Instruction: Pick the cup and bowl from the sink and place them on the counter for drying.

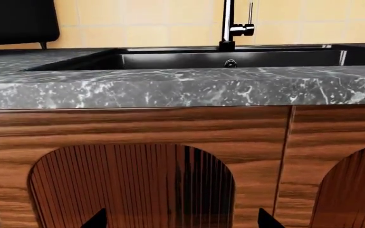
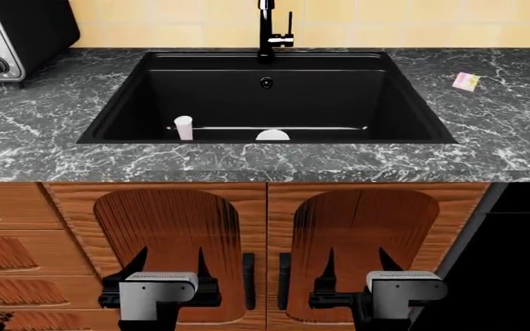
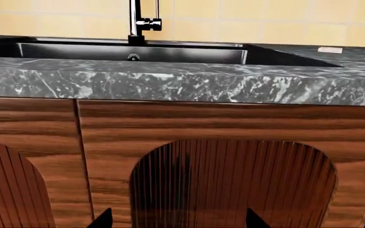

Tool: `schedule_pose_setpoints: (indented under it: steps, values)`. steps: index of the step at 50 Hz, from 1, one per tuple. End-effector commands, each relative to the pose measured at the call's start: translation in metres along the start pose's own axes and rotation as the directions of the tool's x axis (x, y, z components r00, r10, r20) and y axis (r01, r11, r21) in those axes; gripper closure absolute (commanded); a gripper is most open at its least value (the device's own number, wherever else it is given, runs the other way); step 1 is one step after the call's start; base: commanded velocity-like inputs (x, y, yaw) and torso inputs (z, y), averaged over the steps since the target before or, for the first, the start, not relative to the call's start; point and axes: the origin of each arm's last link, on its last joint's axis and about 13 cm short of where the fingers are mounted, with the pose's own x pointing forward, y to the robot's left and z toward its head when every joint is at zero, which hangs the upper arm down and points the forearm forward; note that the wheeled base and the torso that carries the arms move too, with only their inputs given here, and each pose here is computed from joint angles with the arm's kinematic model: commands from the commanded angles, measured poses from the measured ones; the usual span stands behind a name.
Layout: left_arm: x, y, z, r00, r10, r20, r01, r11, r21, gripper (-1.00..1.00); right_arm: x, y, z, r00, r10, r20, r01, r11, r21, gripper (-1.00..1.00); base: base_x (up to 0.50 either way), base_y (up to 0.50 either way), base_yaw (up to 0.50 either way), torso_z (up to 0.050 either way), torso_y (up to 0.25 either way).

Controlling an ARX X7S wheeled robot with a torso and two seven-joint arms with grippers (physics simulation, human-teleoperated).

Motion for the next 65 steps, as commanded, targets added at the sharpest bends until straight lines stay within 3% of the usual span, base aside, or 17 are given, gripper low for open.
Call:
schedule_pose_setpoints:
  steps: [1,16,37,38,39,40,41,43,44,46,47,48,50,55,58,59,65]
  values:
    - [0.0,-0.001,0.0,1.0,-0.002,-0.001,0.002,1.0,-0.001,-1.0,0.0,0.0,0.0,1.0,0.0,-0.004,0.0,1.0,-0.001,-1.0,0.0,0.0,0.0,0.05,0.0]
    - [-0.001,-0.001,-0.001,1.0,-0.004,-0.001,0.004,1.0,0.002,-1.0,0.0,0.0,-0.001,1.0,-0.002,-0.007,0.002,1.0,0.0,-1.0,0.0,0.0,0.0,0.05,0.0]
    - [-0.001,0.0,0.002,1.0,-0.001,0.004,0.001,1.0,-0.016,-1.0,0.001,0.0,-0.001,1.0,0.004,-0.008,-0.004,1.0,0.006,-1.0,0.0,0.0,0.0,0.0,0.0]
    - [-0.002,-0.001,0.003,1.0,-0.014,0.009,0.014,0.999,-0.035,-1.0,0.0,0.001,0.0,1.0,0.01,-0.012,-0.01,1.0,0.01,-1.0,0.0,0.0,0.0,0.0,0.0]
    - [-0.002,-0.001,0.004,0.999,-0.031,-0.019,0.029,0.995,-0.097,-1.0,-0.003,-0.001,0.002,1.0,0.021,0.009,-0.022,0.994,0.107,-1.0,0.0,0.0,0.0,0.0,0.0]
    - [-0.002,0.0,0.007,1.0,-0.012,0.011,0.013,0.999,-0.032,-1.0,-0.004,-0.004,0.003,1.0,0.002,-0.025,0.0,0.997,0.081,-1.0,0.0,0.0,0.0,0.0,0.0]
    - [-0.005,0.001,0.012,1.0,-0.017,0.0,0.017,0.995,-0.098,-1.0,-0.004,-0.003,0.007,1.0,0.019,-0.016,-0.017,0.991,0.133,-1.0,0.0,0.0,0.0,0.0,0.0]
    - [-0.003,0.0,0.02,0.999,-0.044,0.024,0.045,0.999,-0.021,-1.0,0.0,-0.007,0.019,0.999,0.037,-0.018,-0.035,0.997,0.062,-1.0,0.0,0.0,0.0,0.0,0.0]
    - [-0.001,0.002,0.026,0.999,-0.041,0.011,0.041,0.998,-0.047,-1.0,0.003,-0.01,0.03,0.999,0.046,0.007,-0.046,0.996,0.08,-1.0,0.0,0.0,0.0,0.0,0.0]
    - [0.006,0.003,0.039,0.999,-0.043,0.004,0.043,0.997,-0.057,-1.0,0.006,-0.014,0.045,0.998,0.056,0.015,-0.056,0.998,0.028,-1.0,0.0,0.0,0.0,0.0,0.0]
    - [0.011,0.004,0.055,0.998,-0.064,0.017,0.065,0.997,-0.046,-1.0,0.01,-0.019,0.062,0.996,0.088,0.023,-0.09,0.994,0.061,-1.0,0.0,0.0,0.0,0.0,0.0]
    - [0.016,0.006,0.071,0.997,-0.075,0.01,0.076,0.993,-0.086,-1.0,0.013,-0.026,0.082,0.994,0.092,0.061,-0.096,0.993,0.074,-1.0,0.0,0.0,0.0,0.0,0.0]
    - [0.021,0.01,0.092,0.996,-0.085,0.022,0.086,0.994,-0.062,-1.0,0.018,-0.036,0.104,0.991,0.113,0.076,-0.119,0.989,0.088,-1.0,0.0,0.0,0.0,0.0,0.0]
    - [0.027,0.018,0.132,0.989,-0.148,0.014,0.149,0.986,-0.069,-1.0,0.022,-0.051,0.146,0.985,0.153,0.075,-0.158,0.985,0.065,-1.0,0.0,0.0,0.0,0.0,0.0]
    - [0.033,0.026,0.147,0.991,-0.136,0.019,0.137,0.989,-0.051,-1.0,0.026,-0.054,0.161,0.98,0.193,0.036,-0.196,0.977,0.087,-1.0,0.0,0.0,0.0,0.0,0.0]
    - [0.038,0.029,0.155,0.991,-0.132,0.025,0.132,0.991,-0.02,-1.0,0.028,-0.055,0.17,0.975,0.222,0.034,-0.223,0.974,0.045,-1.0,0.0,0.0,0.0,0.0,0.0]
    - [0.053,0.036,0.177,0.985,-0.174,-0.001,0.174,0.985,-0.007,-1.0,0.04,-0.065,0.205,0.971,0.234,0.039,-0.235,0.972,0.028,-1.0,0.0,0.0,0.0,0.0,0.0]
